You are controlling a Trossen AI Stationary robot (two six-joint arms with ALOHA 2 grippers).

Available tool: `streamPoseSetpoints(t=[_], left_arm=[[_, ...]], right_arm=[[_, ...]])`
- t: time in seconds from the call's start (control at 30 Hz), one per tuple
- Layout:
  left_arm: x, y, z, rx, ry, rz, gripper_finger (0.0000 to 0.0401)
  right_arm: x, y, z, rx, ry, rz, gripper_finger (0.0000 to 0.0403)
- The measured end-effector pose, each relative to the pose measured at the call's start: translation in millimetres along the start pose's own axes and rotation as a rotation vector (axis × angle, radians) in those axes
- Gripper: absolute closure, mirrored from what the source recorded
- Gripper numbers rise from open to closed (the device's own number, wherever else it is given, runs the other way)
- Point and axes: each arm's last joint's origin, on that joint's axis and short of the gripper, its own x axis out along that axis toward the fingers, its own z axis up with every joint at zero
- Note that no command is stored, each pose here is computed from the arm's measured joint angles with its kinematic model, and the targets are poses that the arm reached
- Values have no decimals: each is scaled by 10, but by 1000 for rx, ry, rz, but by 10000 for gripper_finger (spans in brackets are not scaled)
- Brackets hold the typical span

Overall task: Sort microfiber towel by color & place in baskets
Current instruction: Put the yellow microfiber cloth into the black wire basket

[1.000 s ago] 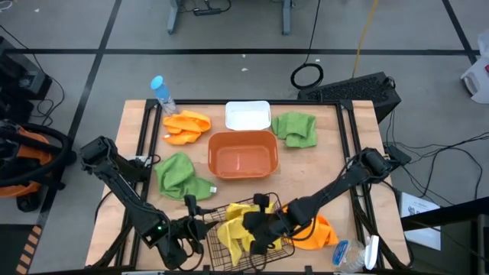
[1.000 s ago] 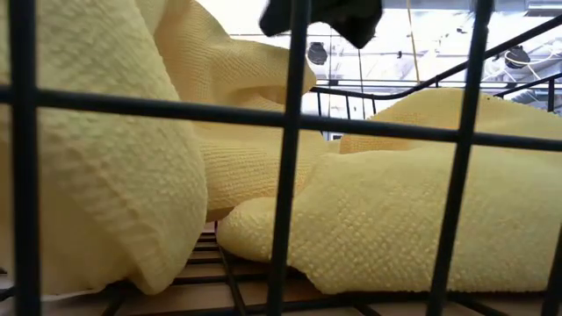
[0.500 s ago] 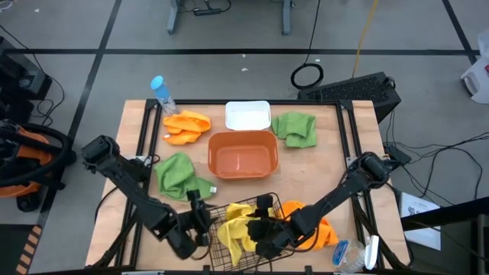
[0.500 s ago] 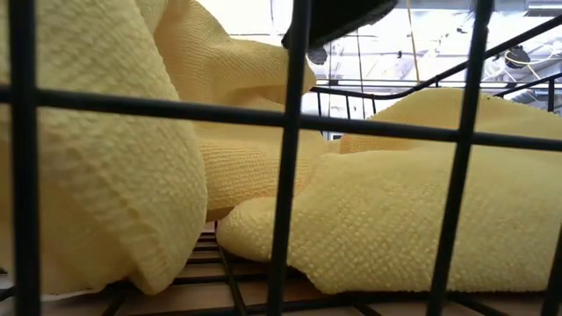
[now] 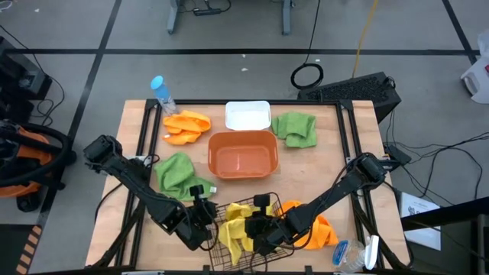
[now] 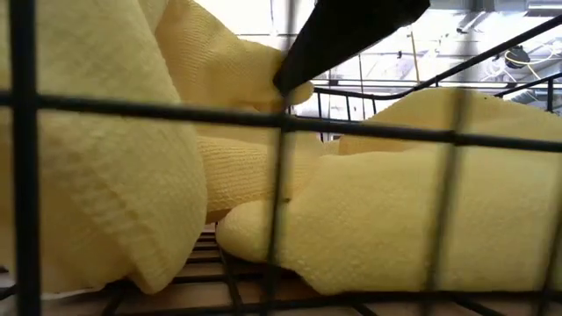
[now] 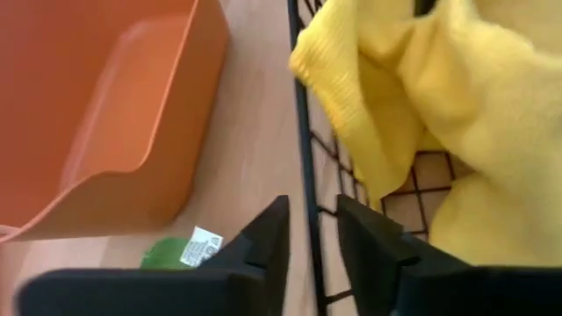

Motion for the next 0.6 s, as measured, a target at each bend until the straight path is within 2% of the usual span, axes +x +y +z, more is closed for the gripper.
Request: streamPoseSetpoints(t=[0.13, 0.27, 0.4, 0.6], left_arm=[[13, 22, 14, 1, -11, 22, 356], [19, 31, 23, 39, -14, 28, 384], [33, 56, 43, 50, -20, 46, 383], [33, 66, 43, 147, -26, 67, 376]], right_arm=[[-32, 52, -10, -8, -6, 18, 390], [-63, 120, -6, -38, -11, 96, 400], [-61, 138, 7, -21, 1, 184, 398], [-15, 80, 29, 25, 46, 292, 398]])
